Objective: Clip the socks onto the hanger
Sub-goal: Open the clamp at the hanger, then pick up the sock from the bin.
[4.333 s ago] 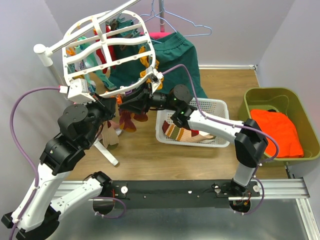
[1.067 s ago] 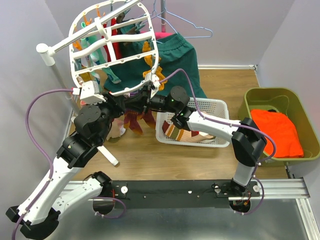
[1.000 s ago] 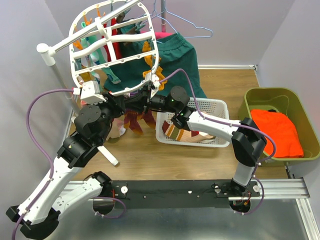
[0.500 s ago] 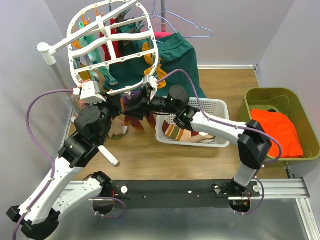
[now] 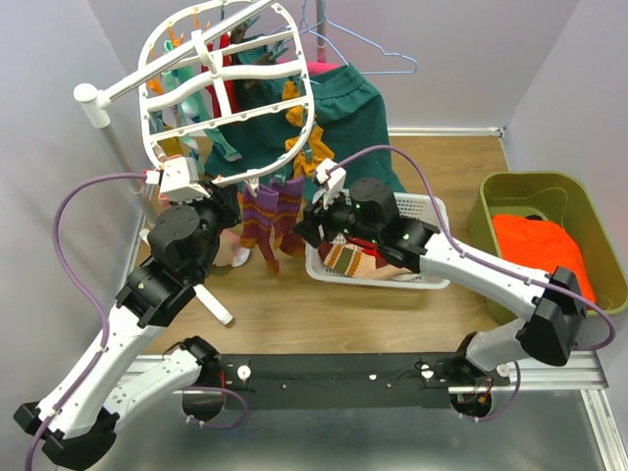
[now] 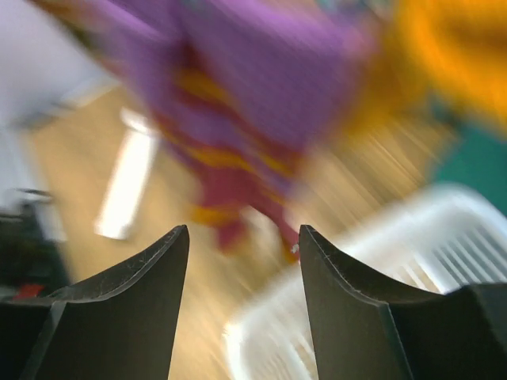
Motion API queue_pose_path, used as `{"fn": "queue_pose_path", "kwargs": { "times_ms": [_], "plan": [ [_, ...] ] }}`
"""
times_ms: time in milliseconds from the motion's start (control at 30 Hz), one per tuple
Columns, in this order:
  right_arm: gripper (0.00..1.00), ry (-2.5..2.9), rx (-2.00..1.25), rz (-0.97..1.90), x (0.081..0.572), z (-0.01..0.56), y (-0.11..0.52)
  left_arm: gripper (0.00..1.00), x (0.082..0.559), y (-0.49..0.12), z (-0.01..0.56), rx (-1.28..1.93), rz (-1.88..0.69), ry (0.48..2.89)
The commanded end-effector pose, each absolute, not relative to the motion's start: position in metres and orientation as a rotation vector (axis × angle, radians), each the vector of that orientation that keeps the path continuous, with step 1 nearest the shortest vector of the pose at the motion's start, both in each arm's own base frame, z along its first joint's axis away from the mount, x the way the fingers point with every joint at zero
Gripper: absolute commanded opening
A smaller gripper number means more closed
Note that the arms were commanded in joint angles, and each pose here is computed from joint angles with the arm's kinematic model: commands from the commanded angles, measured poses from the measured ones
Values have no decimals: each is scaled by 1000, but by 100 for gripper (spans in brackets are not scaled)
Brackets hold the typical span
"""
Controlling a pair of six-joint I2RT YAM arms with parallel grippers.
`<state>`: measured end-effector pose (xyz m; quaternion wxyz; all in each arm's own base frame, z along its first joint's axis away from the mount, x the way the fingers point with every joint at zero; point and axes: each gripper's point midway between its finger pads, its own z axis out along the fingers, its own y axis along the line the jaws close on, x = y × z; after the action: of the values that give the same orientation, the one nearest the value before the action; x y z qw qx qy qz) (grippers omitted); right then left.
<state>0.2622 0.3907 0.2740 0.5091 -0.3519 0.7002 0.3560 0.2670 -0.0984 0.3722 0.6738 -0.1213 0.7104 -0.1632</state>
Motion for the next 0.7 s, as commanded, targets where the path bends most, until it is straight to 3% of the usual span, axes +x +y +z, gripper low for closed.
{"fn": "queue_pose_path", "kwargs": {
  "times_ms": [0, 233, 667],
  "plan": [
    [65, 1995, -785, 354, 288, 192, 306, 24, 266, -91, 384, -303, -350, 1585],
    [57, 2126, -859, 403, 292, 142, 287, 24, 264, -90, 386, -301, -350, 1597],
    [56, 2184, -1155, 560, 281, 65, 320, 24, 264, -91, 390, -308, -356, 1599]
  ]
}}
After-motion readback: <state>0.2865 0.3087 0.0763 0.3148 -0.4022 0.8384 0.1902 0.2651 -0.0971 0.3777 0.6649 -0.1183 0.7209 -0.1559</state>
